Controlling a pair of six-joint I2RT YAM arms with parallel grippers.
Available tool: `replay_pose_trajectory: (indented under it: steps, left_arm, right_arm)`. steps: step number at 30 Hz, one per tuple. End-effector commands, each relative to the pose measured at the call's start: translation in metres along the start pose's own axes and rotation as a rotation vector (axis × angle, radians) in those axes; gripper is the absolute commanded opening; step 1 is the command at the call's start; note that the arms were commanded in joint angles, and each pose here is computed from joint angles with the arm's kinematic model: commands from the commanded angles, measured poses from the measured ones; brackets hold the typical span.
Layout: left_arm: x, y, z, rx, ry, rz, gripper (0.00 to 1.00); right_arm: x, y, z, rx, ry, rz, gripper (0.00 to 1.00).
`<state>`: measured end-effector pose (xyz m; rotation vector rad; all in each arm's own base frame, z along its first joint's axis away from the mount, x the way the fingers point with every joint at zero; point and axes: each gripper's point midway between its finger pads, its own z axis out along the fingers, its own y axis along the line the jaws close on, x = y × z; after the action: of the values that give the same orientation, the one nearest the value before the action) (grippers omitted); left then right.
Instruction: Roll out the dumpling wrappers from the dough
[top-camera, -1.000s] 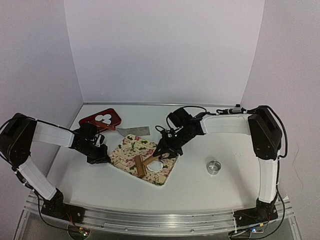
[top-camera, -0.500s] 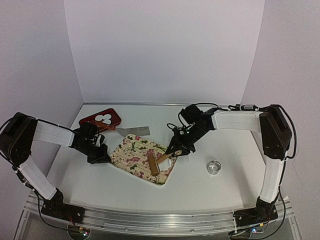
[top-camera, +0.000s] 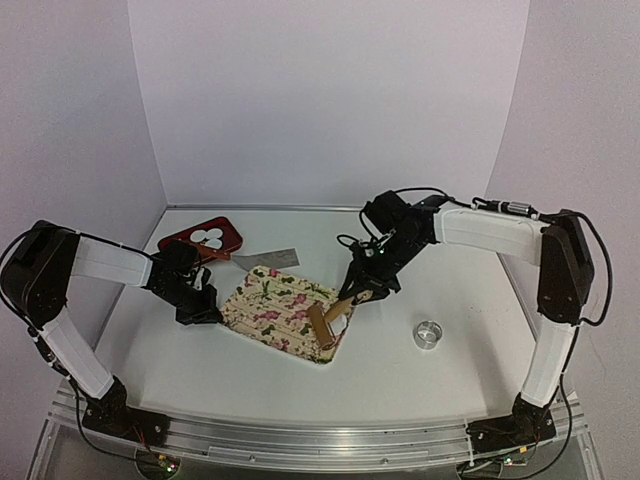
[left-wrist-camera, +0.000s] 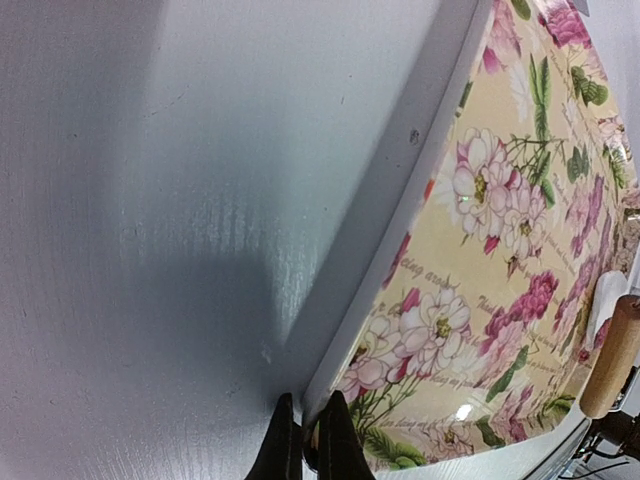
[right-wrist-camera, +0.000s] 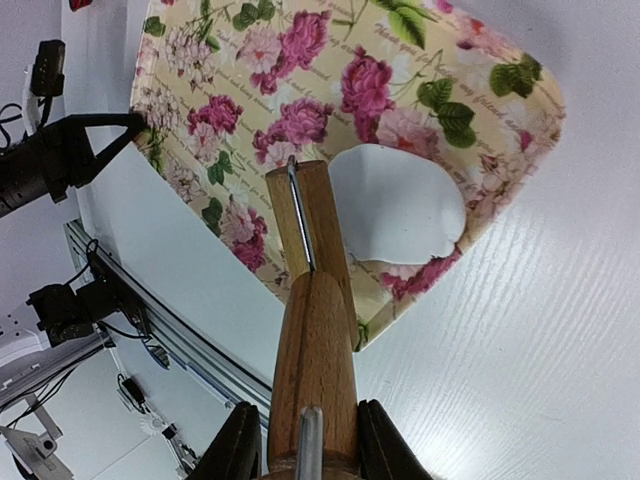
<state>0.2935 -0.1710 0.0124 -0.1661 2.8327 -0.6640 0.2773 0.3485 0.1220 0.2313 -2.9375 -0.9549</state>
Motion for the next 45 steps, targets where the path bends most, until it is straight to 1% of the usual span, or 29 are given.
replay_pose_trajectory:
  steps: [1, 6, 15, 24, 27, 32, 36, 45]
  left_arm:
    - [0.013, 0.029, 0.004, -0.116, 0.042, -0.061, 0.0]
    - [0.013, 0.029, 0.003, -0.114, 0.04, -0.06, 0.0]
    - [0.015, 0.028, 0.003, -0.1, 0.037, -0.058, 0.0]
    - [0.023, 0.031, 0.002, -0.094, 0.039, -0.056, 0.0]
    - [0.023, 0.031, 0.002, -0.092, 0.038, -0.057, 0.0]
    - [0.022, 0.029, 0.003, -0.082, 0.038, -0.054, 0.0]
    - [0.022, 0.029, 0.004, -0.079, 0.039, -0.054, 0.0]
    - [0.024, 0.029, 0.006, -0.076, 0.045, -0.059, 0.0]
  right_arm:
    - [-0.007, -0.004, -0.034, -0.017, -0.073, 0.026, 0.0]
    - [-0.017, -0.007, -0.046, -0.034, -0.098, 0.037, 0.0]
    - [-0.027, -0.045, -0.017, 0.035, -0.05, 0.117, 0.0]
    - [-0.02, -0.091, 0.01, 0.193, -0.018, 0.193, 0.0]
    - [-0.015, -0.111, 0.013, 0.289, -0.023, 0.194, 0.0]
    - [0.003, -0.137, 0.032, 0.389, 0.031, 0.188, 0.0]
    - [0.014, -0.151, 0.05, 0.465, 0.06, 0.18, 0.0]
    - [0.02, -0.169, 0.071, 0.564, 0.074, 0.172, 0.0]
